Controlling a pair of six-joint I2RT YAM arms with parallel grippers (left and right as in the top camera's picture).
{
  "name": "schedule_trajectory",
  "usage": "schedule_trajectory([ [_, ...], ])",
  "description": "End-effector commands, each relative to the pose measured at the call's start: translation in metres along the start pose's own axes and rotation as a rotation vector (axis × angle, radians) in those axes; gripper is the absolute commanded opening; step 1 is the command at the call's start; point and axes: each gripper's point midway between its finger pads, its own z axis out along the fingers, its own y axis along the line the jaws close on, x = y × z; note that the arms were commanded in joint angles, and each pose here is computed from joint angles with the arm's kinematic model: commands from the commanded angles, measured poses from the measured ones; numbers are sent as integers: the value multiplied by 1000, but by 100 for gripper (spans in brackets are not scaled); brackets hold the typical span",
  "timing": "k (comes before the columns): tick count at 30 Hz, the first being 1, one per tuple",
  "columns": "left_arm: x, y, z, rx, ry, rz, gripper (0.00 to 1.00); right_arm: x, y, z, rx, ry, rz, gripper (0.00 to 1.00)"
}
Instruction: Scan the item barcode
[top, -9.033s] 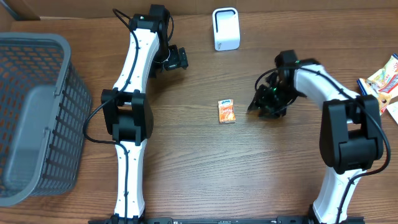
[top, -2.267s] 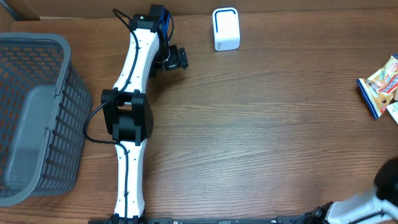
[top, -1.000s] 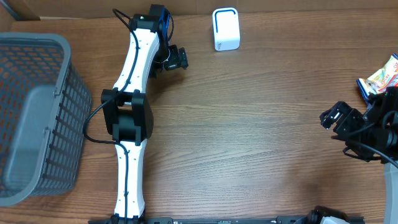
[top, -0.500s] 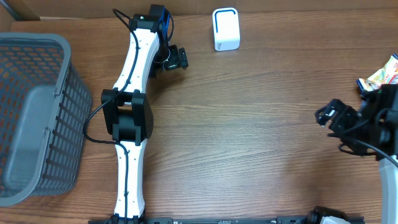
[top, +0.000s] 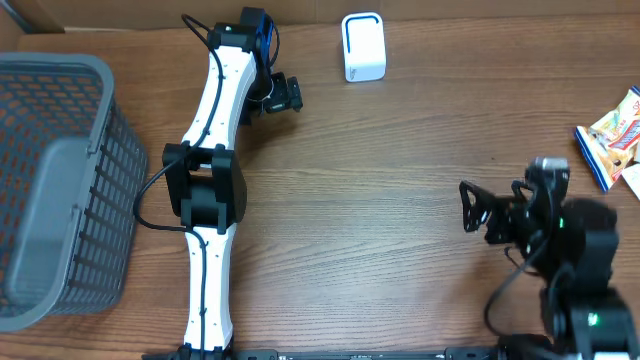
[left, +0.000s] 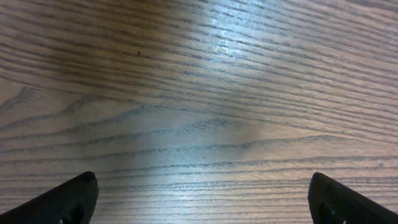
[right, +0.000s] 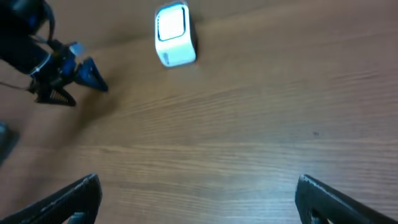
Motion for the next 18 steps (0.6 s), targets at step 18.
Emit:
schedule_trajectory([
  [18,-2,-3,-1,-2,-12,8,100,47,-9,1,-71,-311,-120,100],
])
